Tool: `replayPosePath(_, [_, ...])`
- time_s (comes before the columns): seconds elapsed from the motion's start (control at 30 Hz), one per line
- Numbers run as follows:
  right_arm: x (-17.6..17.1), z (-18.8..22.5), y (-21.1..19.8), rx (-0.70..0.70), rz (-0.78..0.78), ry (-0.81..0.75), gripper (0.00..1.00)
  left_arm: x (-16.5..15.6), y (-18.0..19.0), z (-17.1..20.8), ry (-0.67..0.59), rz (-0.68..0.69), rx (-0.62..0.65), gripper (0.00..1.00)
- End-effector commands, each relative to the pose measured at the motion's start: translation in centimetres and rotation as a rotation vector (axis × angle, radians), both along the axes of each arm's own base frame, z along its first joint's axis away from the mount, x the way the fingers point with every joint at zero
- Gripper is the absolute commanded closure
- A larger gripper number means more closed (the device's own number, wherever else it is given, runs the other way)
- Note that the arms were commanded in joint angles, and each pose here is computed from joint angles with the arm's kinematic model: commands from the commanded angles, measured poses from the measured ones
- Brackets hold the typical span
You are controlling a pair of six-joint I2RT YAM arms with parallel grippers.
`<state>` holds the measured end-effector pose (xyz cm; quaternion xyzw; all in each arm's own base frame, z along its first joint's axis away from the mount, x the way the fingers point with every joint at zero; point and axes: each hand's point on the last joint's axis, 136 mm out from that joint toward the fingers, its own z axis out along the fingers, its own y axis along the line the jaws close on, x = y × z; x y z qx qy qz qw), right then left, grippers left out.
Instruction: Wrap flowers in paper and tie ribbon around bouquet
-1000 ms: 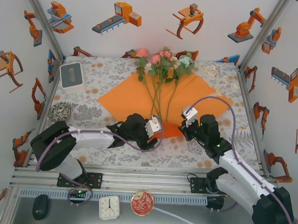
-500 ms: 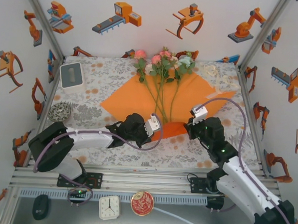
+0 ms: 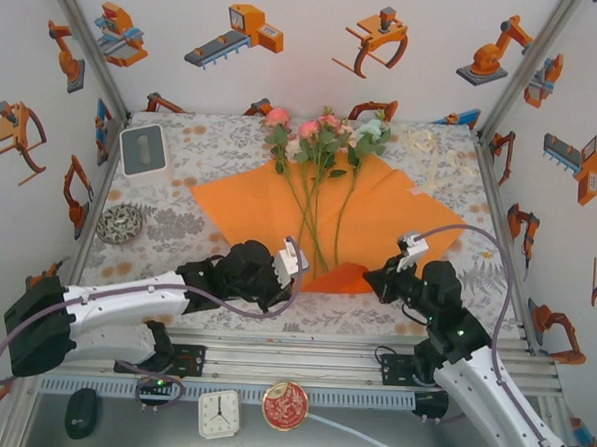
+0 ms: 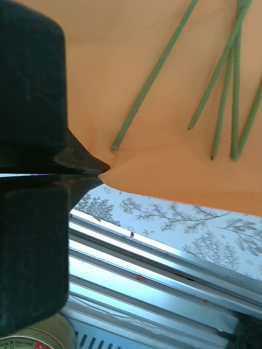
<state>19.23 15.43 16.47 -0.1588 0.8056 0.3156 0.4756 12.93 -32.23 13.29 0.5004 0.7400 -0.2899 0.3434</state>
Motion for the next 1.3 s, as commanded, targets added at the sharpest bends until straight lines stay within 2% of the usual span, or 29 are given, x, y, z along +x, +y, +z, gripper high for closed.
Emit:
replayPosePath(0.0, [-1.7,1.2,0.0,0.04,0.033,0.016,1.0,-0.3,0.8,-0.9,0.032,0.033,0.036,1.0])
replayPosePath(0.1, [-1.2,1.3,-1.0,0.048,-0.032,-0.028,1.0,1.4,1.0,-1.6,-0.017,0.113,0.049,1.0])
replayPosePath(0.27, [1.3,1.8,-1.8,0.061,-0.144,-0.091,1.0,4.6,0.1,-1.9,-0.044,0.248,0.039,1.0])
replayPosePath(0.4, [4.1,1.4,-1.8,0.015,-0.21,-0.092,1.0,7.3,-0.1,-3.5,-0.028,0.381,0.062,1.0])
replayPosePath(0.53, [6.7,-0.2,-2.5,-0.1,-0.295,-0.062,1.0,9.4,0.0,-4.1,-0.054,0.477,0.066,0.99])
replayPosePath(0.6, [7.8,-0.8,-3.2,-0.14,-0.355,-0.059,1.0,10.4,0.5,-4.2,-0.07,0.519,0.075,0.93])
replayPosePath(0.63, [8.4,-0.9,-3.5,-0.151,-0.384,-0.066,1.0,10.8,0.8,-4.7,-0.068,0.538,0.088,0.86])
replayPosePath(0.73, [9.6,-1.7,-3.5,-0.186,-0.402,-0.075,0.81,11.5,1.3,-5.8,-0.053,0.567,0.117,0.75])
replayPosePath(0.8, [10.4,-2.6,-3.7,-0.204,-0.437,-0.054,0.64,11.8,1.3,-6.3,-0.044,0.572,0.119,0.74])
replayPosePath(0.87, [11.1,-3.1,-3.0,-0.205,-0.415,-0.035,0.55,11.8,1.1,-6.6,-0.033,0.567,0.112,0.74])
replayPosePath(0.93, [11.5,-3.6,-2.0,-0.24,-0.364,0.001,0.53,11.9,1.0,-6.9,-0.026,0.571,0.117,0.72])
replayPosePath(1.07, [11.6,-3.3,-3.0,-0.327,-0.413,0.121,0.45,12.0,1.3,-6.6,-0.029,0.583,0.115,0.64])
replayPosePath(1.27, [8.6,-0.1,-2.2,-0.255,-0.321,0.155,0.44,11.9,2.7,-2.6,-0.068,0.62,0.057,0.56])
